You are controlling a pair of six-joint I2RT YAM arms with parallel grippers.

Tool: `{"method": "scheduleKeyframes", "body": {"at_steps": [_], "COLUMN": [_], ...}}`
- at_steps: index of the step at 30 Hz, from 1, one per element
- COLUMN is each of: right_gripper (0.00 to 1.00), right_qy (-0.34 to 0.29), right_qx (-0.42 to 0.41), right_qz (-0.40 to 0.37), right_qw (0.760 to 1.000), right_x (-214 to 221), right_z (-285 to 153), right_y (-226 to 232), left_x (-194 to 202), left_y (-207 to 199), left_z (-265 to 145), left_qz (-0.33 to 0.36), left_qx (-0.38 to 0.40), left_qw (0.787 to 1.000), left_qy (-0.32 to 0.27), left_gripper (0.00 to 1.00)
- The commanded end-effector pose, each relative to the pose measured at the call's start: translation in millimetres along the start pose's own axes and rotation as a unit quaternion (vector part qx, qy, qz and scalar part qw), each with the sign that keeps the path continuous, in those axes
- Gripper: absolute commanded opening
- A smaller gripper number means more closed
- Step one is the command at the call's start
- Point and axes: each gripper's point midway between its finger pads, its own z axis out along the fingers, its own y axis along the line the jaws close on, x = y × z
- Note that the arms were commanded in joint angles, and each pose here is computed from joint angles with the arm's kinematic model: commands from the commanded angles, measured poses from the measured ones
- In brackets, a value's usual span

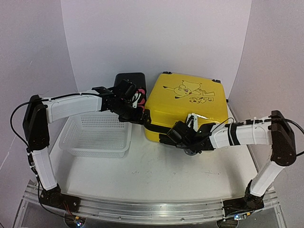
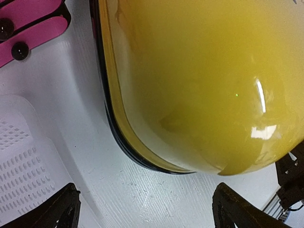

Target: Open, take out, and arrange the luggage

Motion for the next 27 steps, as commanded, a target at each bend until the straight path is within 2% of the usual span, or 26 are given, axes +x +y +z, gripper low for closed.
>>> {"method": "scheduleKeyframes", "body": {"at_steps": [1, 7, 11, 15, 18, 20, 23, 27], "right_gripper": [0.0, 0.0, 0.0, 0.0, 0.0, 0.0, 0.0, 0.0], "right_qy": [-0.042, -0.009, 0.0, 0.064, 0.051, 0.048, 0.056, 0.054], "right_qx": [0.04, 0.021, -0.004, 0.008, 0.011, -0.042, -0.129, -0.238], "right_qz": [-0.005, -0.046, -0.061, -0.061, -0.084, -0.099, -0.125, -0.141], "right_qw": [0.998, 0.999, 0.998, 0.996, 0.995, 0.993, 0.982, 0.959], "right_x": [-23.8, -11.0, -16.7, -4.5, -9.2, -9.6, -4.2, -2.0], "right_z": [-3.6, -15.3, -23.5, -4.5, -13.4, -22.8, -33.8, -44.5], "right_y": [-31.6, -60.1, -69.0, -112.7, -135.9, -130.9, -106.9, -67.5], "left_x": [-21.8, -19.3, -11.9, -0.5, 9.9, 16.3, 28.7, 49.5], "left_y": [-2.0, -0.7, -16.6, -37.9, -51.3, -61.9, -92.7, -141.4], "left_z": [-34.5, -52.4, -65.3, -78.0, -83.1, -84.0, -82.2, -69.7], "left_qz": [-0.005, -0.008, -0.003, 0.014, 0.027, 0.038, 0.09, 0.165], "left_qx": [0.002, 0.006, 0.045, 0.091, 0.121, 0.135, 0.157, 0.189], "left_qw": [0.998, 0.997, 0.996, 0.992, 0.987, 0.985, 0.979, 0.962], "left_qy": [-0.058, -0.077, -0.08, -0.09, -0.098, -0.097, -0.099, -0.109], "left_gripper": [0.97, 0.96, 0.94, 0.92, 0.9, 0.9, 0.89, 0.89]}}
